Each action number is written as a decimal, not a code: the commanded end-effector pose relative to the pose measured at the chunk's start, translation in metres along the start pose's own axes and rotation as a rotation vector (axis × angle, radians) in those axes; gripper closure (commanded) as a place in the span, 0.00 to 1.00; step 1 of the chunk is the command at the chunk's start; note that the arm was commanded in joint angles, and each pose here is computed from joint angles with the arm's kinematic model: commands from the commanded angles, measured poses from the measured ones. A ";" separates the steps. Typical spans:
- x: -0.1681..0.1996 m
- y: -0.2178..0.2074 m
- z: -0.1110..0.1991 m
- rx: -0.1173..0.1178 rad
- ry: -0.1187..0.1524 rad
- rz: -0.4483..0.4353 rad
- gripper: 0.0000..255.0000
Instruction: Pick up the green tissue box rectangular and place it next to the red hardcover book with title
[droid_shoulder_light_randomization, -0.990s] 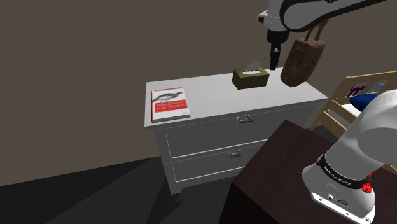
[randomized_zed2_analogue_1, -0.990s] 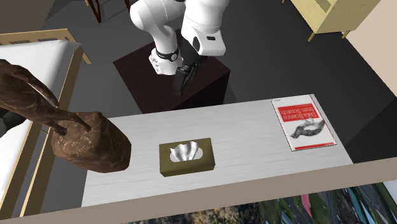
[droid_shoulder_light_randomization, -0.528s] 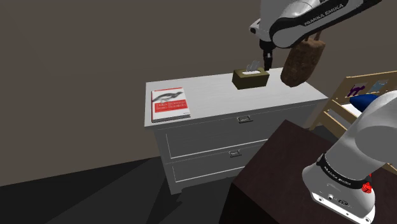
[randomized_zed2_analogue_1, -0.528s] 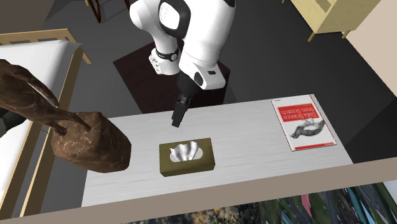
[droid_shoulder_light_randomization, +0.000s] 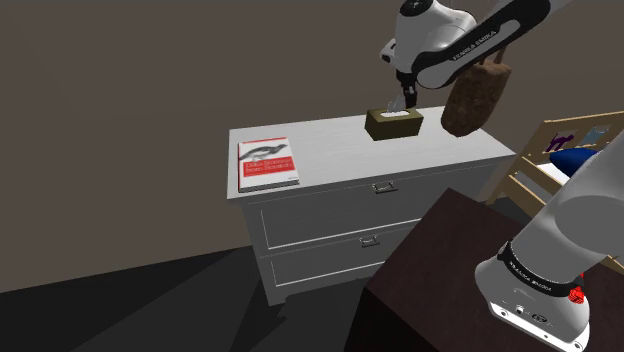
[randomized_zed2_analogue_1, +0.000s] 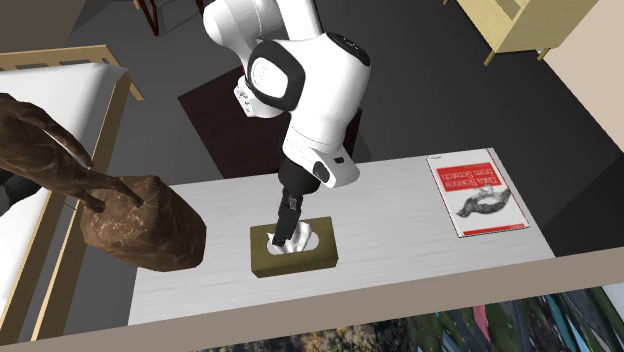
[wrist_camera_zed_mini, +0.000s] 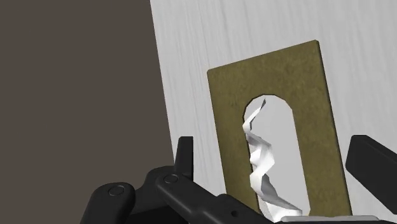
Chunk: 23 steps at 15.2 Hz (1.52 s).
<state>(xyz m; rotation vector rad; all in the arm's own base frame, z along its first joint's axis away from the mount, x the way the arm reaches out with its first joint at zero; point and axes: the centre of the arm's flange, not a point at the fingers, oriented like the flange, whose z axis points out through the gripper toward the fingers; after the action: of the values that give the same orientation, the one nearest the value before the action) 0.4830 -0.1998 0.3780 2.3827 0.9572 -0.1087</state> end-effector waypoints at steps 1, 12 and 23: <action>0.000 0.002 0.011 -0.004 0.000 -0.005 0.00; 0.000 0.002 0.035 -0.004 0.000 -0.005 0.00; 0.000 0.002 0.035 -0.004 0.000 -0.005 1.00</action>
<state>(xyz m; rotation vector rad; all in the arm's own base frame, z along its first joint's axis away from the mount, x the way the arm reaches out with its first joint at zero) 0.4894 -0.2212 0.3521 2.3742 0.9576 -0.1040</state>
